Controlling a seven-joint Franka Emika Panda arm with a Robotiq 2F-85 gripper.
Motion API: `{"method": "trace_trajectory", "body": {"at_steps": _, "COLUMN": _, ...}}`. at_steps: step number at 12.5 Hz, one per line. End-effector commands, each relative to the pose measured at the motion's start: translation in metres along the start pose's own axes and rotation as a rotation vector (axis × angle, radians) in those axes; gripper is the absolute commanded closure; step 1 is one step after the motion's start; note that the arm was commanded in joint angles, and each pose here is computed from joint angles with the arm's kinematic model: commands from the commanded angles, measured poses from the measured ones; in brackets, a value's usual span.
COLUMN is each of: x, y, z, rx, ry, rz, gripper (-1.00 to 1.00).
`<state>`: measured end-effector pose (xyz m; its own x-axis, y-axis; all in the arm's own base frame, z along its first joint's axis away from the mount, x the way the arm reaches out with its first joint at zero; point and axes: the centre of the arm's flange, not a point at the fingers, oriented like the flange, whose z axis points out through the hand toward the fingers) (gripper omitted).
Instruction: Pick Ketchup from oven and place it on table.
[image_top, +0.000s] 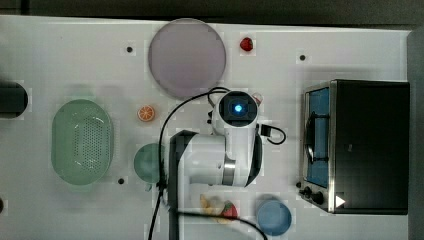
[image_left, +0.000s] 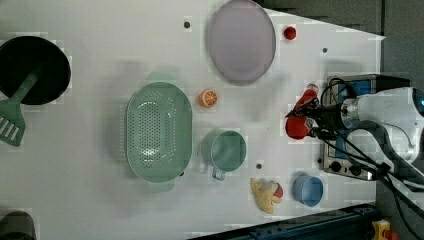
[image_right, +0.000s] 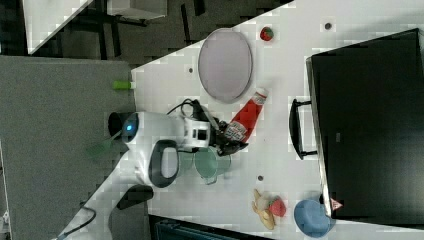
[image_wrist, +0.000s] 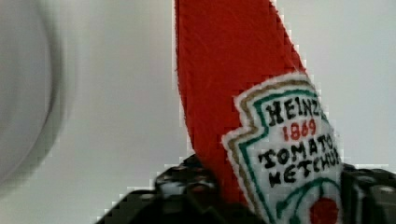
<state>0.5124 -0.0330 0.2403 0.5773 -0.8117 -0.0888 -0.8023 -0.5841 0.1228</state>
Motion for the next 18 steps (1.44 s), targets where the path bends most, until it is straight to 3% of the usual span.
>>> {"method": "trace_trajectory", "body": {"at_steps": 1, "x": -0.018, "y": -0.026, "z": 0.017, "rx": -0.001, "ry": 0.016, "rz": -0.057, "gripper": -0.27}}
{"method": "trace_trajectory", "body": {"at_steps": 4, "x": -0.013, "y": -0.025, "z": 0.027, "rx": 0.014, "ry": 0.032, "rz": -0.046, "gripper": -0.32}}
{"method": "trace_trajectory", "body": {"at_steps": 7, "x": -0.013, "y": -0.023, "z": 0.029, "rx": 0.010, "ry": 0.030, "rz": -0.042, "gripper": -1.00}}
{"method": "trace_trajectory", "body": {"at_steps": 11, "x": -0.010, "y": -0.031, "z": -0.017, "rx": 0.073, "ry": 0.067, "rz": 0.018, "gripper": -1.00}}
{"method": "trace_trajectory", "body": {"at_steps": 16, "x": -0.006, "y": -0.035, "z": -0.193, "rx": 0.220, "ry": 0.149, "rz": 0.022, "gripper": -1.00}}
{"method": "trace_trajectory", "body": {"at_steps": 18, "x": -0.011, "y": -0.029, "z": -0.261, "rx": 0.229, "ry": 0.153, "rz": 0.019, "gripper": -1.00}}
